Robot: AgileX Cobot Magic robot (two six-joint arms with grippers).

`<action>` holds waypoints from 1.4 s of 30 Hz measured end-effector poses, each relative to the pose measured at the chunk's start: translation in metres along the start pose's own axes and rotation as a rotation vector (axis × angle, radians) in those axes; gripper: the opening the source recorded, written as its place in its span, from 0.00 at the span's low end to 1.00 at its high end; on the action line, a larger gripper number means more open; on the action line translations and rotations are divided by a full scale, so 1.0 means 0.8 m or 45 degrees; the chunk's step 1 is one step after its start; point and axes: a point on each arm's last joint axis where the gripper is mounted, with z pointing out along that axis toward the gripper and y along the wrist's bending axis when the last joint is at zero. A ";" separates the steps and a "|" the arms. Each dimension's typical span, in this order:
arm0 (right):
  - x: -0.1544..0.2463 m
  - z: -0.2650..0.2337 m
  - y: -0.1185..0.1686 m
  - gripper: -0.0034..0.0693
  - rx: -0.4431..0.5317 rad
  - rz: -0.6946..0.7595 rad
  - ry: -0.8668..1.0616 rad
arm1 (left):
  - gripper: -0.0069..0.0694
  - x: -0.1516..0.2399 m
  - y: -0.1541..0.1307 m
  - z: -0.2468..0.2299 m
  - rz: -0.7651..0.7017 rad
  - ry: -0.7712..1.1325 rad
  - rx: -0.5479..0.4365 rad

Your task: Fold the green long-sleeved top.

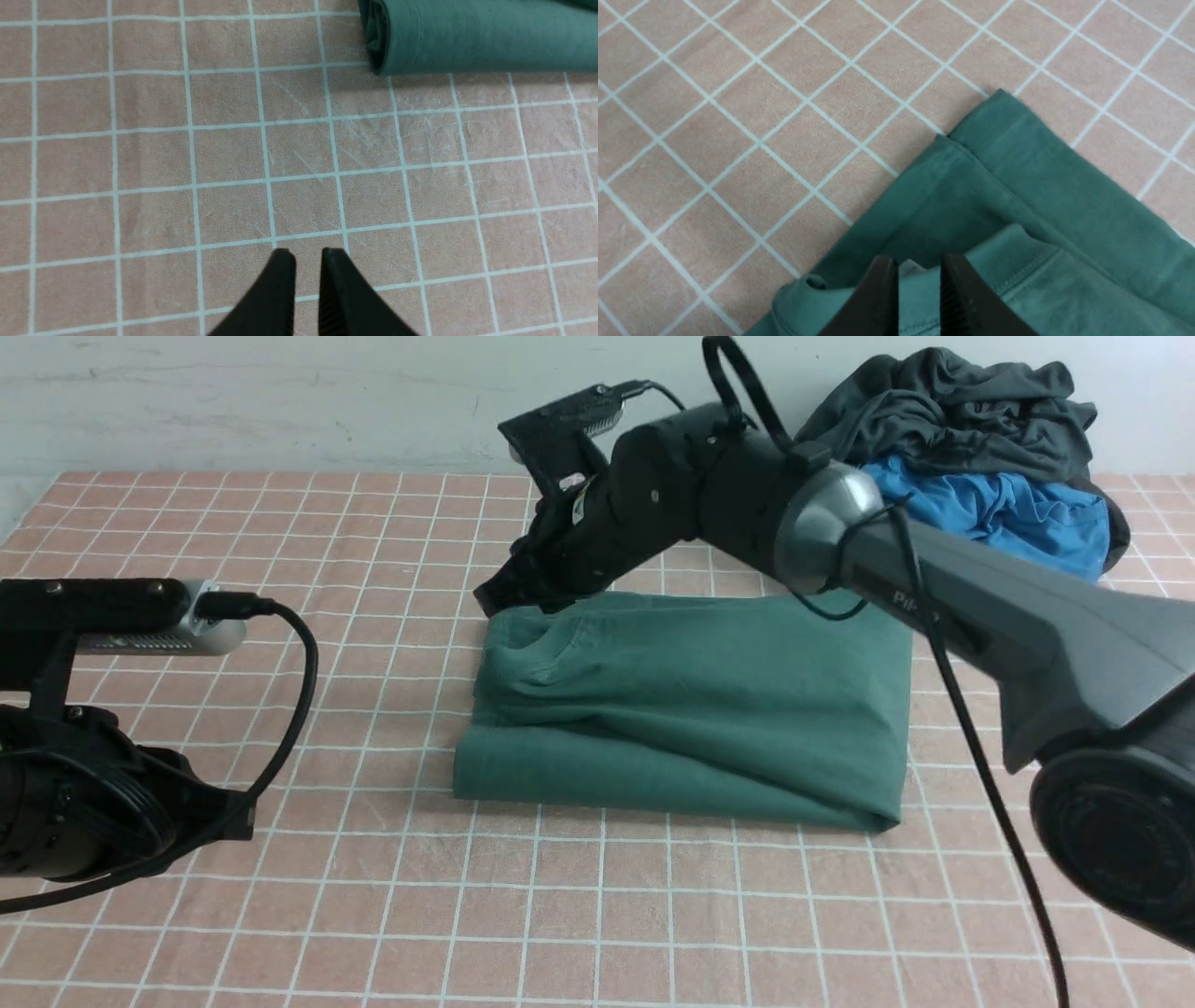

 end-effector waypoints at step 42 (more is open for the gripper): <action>0.233 -0.400 -0.010 0.03 0.196 0.027 -0.421 | 0.18 0.143 0.010 -0.085 0.348 -1.268 -0.180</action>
